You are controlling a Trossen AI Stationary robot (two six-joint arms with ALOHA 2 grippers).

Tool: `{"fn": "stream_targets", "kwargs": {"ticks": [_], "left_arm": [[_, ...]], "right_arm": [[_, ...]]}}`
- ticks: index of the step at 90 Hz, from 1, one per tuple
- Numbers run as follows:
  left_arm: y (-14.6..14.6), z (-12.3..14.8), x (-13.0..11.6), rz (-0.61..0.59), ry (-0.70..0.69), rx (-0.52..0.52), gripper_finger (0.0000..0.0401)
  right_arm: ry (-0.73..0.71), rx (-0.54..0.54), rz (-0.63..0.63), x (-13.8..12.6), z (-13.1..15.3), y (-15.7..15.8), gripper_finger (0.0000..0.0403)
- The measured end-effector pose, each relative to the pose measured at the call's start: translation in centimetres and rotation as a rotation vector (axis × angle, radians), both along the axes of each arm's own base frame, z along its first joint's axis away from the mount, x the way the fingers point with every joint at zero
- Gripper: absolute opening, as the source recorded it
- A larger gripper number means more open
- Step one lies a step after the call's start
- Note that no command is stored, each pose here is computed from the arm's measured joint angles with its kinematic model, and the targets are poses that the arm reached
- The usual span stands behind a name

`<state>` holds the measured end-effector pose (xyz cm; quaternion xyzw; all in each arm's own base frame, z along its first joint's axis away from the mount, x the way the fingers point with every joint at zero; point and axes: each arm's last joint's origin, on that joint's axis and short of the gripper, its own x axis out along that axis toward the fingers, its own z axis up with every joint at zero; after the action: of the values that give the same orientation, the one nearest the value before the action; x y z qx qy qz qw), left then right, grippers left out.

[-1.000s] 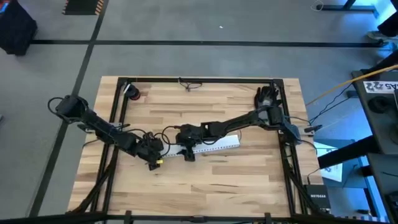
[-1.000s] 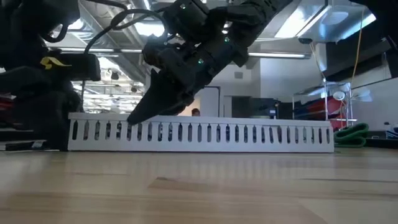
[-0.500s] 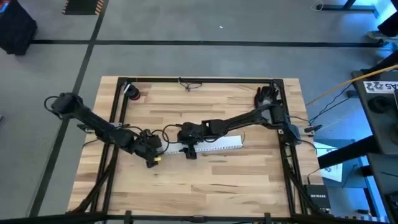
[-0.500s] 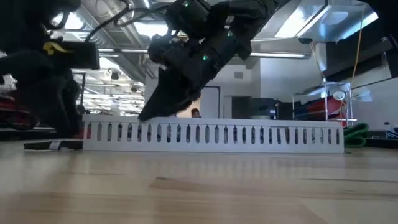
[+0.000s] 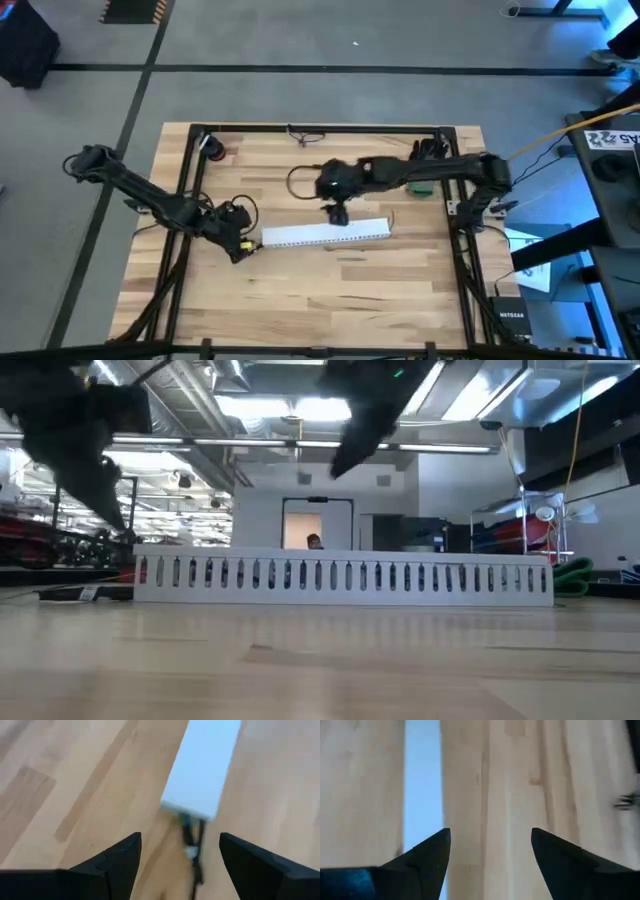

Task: Ziptie cables
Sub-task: Return to Home Position

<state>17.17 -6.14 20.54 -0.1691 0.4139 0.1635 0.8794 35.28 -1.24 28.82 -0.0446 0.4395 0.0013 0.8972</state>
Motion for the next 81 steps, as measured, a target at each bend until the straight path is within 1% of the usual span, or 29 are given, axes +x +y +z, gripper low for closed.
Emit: {"fn": "stream_targets", "kwargs": {"ticks": [10,15,19,28,33,39,42,49,54,64,73,77,81], "left_arm": [[0.7,1.6,0.4,-0.007,-0.053,0.013,0.0231],[1.1,2.4,0.5,-0.014,-0.083,0.023,0.0203],[1.5,3.0,0.4,-0.021,-0.111,0.036,0.0174],[2.3,4.1,-0.2,-0.047,-0.185,0.069,0.0099],[2.7,4.5,-0.9,-0.07,-0.223,0.084,0.0062],[3.1,5.3,-2.0,-0.083,-0.285,0.09,0.0023],[3.3,5.6,-2.6,-0.083,-0.318,0.085,0.0012],[3.7,6.2,-4.2,-0.077,-0.364,0.071,0.0009],[4.0,6.4,-5.2,-0.058,-0.378,0.048,0.0017],[4.4,6.6,-7.0,-0.059,-0.396,0.047,0.0032],[4.7,6.9,-7.9,-0.043,-0.437,0.021,0.0039],[4.7,7.0,-8.0,-0.028,-0.45,0.003,0.004],[4.8,7.0,-8.1,-0.015,-0.459,0.011,0.004]], "right_arm": [[-0.062,0.051,-0.033,-3.3,1.5,0.2,0.0259],[-0.077,0.085,-0.065,-5.0,1.5,0.2,0.0243],[-0.1,0.119,-0.093,-6.6,1.5,0.0,0.0227],[-0.201,0.232,-0.146,-10.1,1.1,-0.4,0.0172],[-0.258,0.289,-0.172,-12.1,0.4,-0.6,0.0137],[-0.344,0.353,-0.195,-14.3,-0.4,-0.7,0.0091],[-0.39,0.371,-0.206,-15.4,-0.8,-0.6,0.0069],[-0.484,0.392,-0.218,-17.9,-1.4,-0.4,0.0021],[-0.497,0.396,-0.218,-19.5,-2.1,-0.2,0.0007],[-0.542,0.395,-0.206,-21.9,-2.9,0.0,0.0028],[-0.609,0.426,-0.188,-23.1,-2.7,0.3,0.005],[-0.627,0.411,-0.17,-23.5,-2.9,0.3,0.0057],[-0.655,0.385,-0.134,-23.9,-2.9,0.4,0.0062]]}}
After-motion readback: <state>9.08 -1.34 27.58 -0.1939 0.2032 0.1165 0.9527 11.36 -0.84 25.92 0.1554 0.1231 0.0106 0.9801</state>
